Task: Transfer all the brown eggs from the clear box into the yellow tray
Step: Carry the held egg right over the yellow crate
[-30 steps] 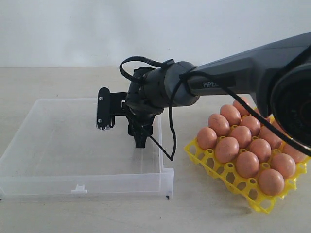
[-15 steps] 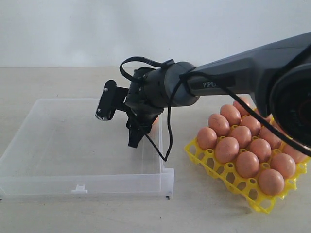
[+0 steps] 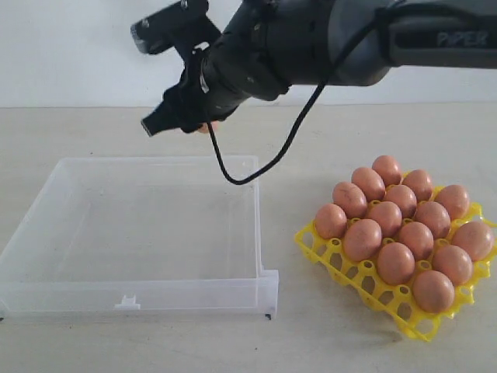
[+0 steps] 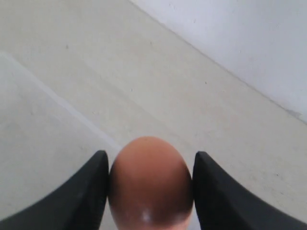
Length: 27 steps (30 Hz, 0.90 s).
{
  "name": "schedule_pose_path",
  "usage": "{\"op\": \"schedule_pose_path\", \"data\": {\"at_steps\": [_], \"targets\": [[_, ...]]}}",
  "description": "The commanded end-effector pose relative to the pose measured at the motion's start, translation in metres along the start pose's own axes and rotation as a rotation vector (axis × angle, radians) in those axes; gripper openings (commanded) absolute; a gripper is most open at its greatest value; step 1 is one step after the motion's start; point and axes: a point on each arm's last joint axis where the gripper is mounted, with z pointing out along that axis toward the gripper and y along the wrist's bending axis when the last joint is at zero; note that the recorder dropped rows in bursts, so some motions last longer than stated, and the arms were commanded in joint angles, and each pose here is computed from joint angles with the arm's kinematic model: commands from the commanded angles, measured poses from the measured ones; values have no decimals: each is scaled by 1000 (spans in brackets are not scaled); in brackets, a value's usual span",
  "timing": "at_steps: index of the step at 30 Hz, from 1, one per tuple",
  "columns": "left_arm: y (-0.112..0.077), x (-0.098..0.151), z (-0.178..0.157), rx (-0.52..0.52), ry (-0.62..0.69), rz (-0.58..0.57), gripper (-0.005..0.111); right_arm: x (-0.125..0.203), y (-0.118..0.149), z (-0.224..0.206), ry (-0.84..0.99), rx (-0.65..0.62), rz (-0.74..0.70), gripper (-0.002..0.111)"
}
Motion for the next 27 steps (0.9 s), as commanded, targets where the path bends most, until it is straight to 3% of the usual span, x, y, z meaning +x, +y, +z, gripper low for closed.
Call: {"op": "schedule_pose_path", "data": {"at_steps": [1, 6, 11, 16, 27], "targets": [[0, 1, 0, -1, 6, 2, -4, -9, -2, -28, -128, -48, 110, 0], [0, 1, 0, -1, 6, 2, -4, 32, -33, -42, -87, 67, 179, 0], [0, 1, 0, -1, 6, 2, -4, 90, -89, -89, -168, 423, 276, 0], [0, 1, 0, -1, 6, 2, -4, 162, -117, -131, -88, 607, 403, 0], [0, 1, 0, -1, 6, 2, -4, 200, -151, -149, -15, 791, 485, 0]]}}
